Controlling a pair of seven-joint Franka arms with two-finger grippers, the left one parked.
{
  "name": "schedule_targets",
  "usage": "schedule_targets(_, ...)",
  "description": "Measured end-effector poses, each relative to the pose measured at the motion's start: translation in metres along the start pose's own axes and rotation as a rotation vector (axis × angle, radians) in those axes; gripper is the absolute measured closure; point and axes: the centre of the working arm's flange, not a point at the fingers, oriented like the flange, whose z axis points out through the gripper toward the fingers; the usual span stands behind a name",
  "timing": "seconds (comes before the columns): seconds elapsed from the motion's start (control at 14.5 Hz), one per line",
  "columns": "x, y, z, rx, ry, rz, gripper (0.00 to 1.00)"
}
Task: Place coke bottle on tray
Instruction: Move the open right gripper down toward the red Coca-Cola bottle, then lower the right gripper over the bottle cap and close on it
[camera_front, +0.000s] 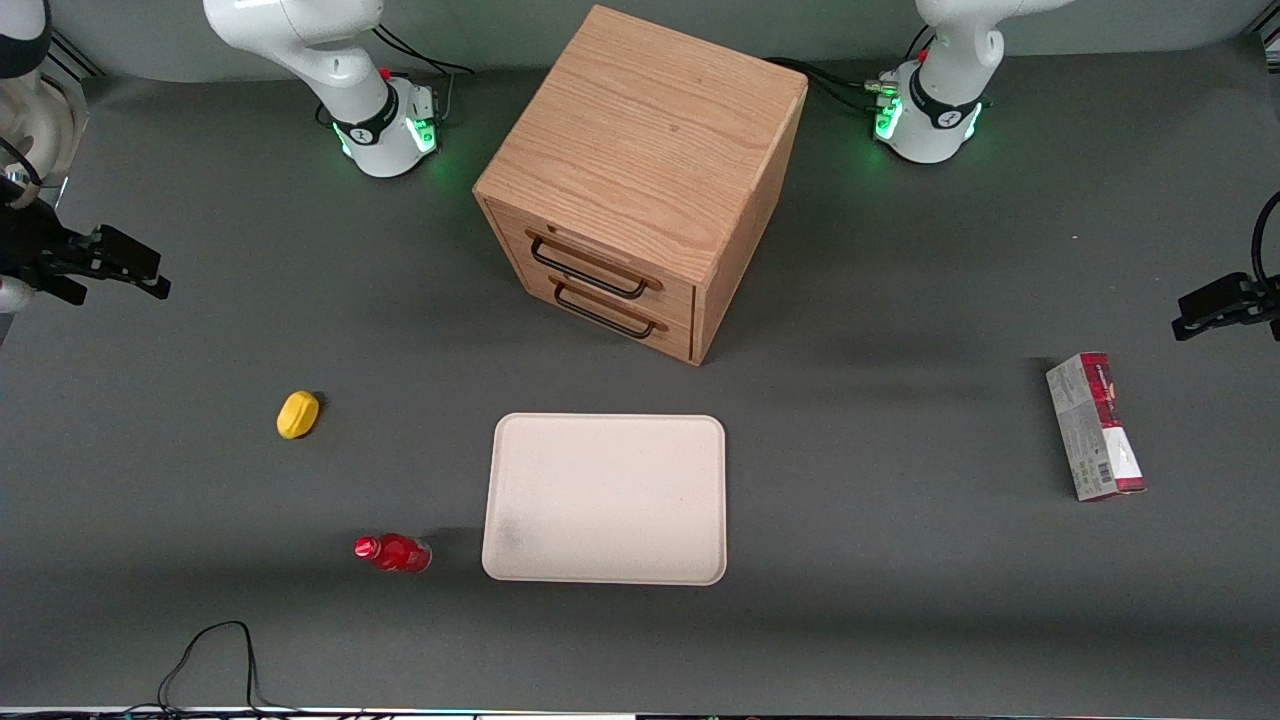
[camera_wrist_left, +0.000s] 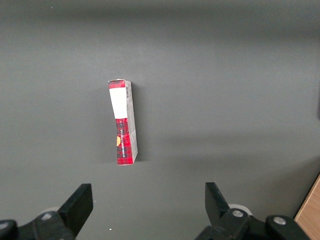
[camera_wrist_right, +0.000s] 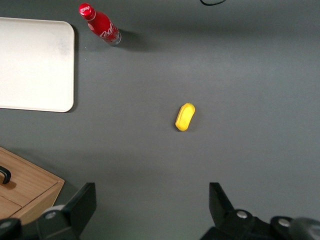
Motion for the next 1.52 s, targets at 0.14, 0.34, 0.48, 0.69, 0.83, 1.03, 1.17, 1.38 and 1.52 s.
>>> schedule_targets(0.14,0.0,-0.001,0.002,0.0,-0.004,-0.002,0.0)
schedule_targets(0.34,0.001,-0.004,0.004,0.002,-0.009,-0.006,0.0)
schedule_targets(0.48,0.001,-0.01,0.007,0.002,-0.012,-0.009,0.0)
schedule_targets(0.69,0.014,-0.021,0.013,-0.004,0.017,-0.019,0.0)
schedule_targets(0.83,0.042,-0.038,0.023,-0.017,0.049,-0.043,0.0)
schedule_targets(1.03,0.097,-0.07,0.047,-0.03,0.079,-0.077,0.0)
schedule_targets(1.17,0.132,-0.093,0.073,-0.008,0.112,-0.082,0.0)
schedule_targets(1.38,0.172,-0.129,0.127,0.023,0.139,-0.087,0.01)
schedule_targets(1.52,0.193,-0.143,0.164,0.041,0.142,-0.098,0.01)
